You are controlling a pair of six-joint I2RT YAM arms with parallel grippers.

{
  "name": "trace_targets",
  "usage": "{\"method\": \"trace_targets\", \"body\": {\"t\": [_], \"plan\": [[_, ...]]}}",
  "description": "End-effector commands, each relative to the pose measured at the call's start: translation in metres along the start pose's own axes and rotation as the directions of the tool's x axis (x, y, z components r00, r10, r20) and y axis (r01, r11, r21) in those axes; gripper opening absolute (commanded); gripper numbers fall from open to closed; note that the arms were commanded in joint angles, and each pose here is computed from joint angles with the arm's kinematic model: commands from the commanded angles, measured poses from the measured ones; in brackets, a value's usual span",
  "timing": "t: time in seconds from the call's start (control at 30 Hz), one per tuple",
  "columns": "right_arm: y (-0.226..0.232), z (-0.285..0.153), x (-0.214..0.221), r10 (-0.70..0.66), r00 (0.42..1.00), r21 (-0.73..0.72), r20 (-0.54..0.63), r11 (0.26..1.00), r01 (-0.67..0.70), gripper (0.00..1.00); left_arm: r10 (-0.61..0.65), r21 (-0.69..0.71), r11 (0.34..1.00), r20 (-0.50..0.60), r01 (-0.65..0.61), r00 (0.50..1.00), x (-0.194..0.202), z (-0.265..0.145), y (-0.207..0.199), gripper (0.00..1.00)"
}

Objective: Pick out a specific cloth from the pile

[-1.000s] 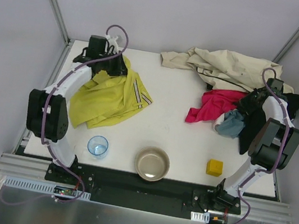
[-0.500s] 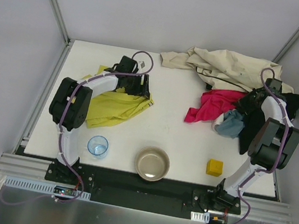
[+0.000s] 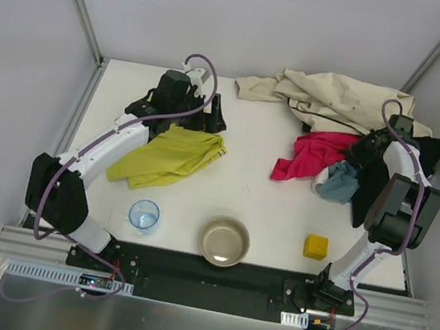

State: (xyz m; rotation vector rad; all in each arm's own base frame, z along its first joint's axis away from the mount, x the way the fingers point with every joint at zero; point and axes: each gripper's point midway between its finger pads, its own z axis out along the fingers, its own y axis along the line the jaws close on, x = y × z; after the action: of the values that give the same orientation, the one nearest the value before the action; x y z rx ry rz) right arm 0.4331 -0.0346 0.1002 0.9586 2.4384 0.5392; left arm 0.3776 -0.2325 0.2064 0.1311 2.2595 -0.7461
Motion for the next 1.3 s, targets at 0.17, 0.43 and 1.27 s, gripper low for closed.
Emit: {"method": "trace_targets", "body": {"t": [0.17, 0.43, 1.27], "plan": [[0.006, -0.003, -0.006, -0.004, 0.999, -0.012, 0.035, 1.0, 0.005, 0.08, 0.058, 0.018, 0.998, -0.233, -0.055, 0.971, 0.101, 0.015, -0.019, 0.61], [0.009, -0.003, -0.005, -0.014, 1.0, -0.027, 0.026, 1.0, 0.014, 0.18, 0.035, -0.078, 0.995, -0.358, -0.067, 0.933, 0.145, 0.044, 0.018, 0.2], [0.041, -0.04, -0.007, -0.09, 0.986, -0.122, 0.141, 0.987, 0.108, 0.99, -0.228, -0.371, 0.921, -0.268, 0.118, 0.936, 0.083, 0.044, 0.188, 0.0]]}}
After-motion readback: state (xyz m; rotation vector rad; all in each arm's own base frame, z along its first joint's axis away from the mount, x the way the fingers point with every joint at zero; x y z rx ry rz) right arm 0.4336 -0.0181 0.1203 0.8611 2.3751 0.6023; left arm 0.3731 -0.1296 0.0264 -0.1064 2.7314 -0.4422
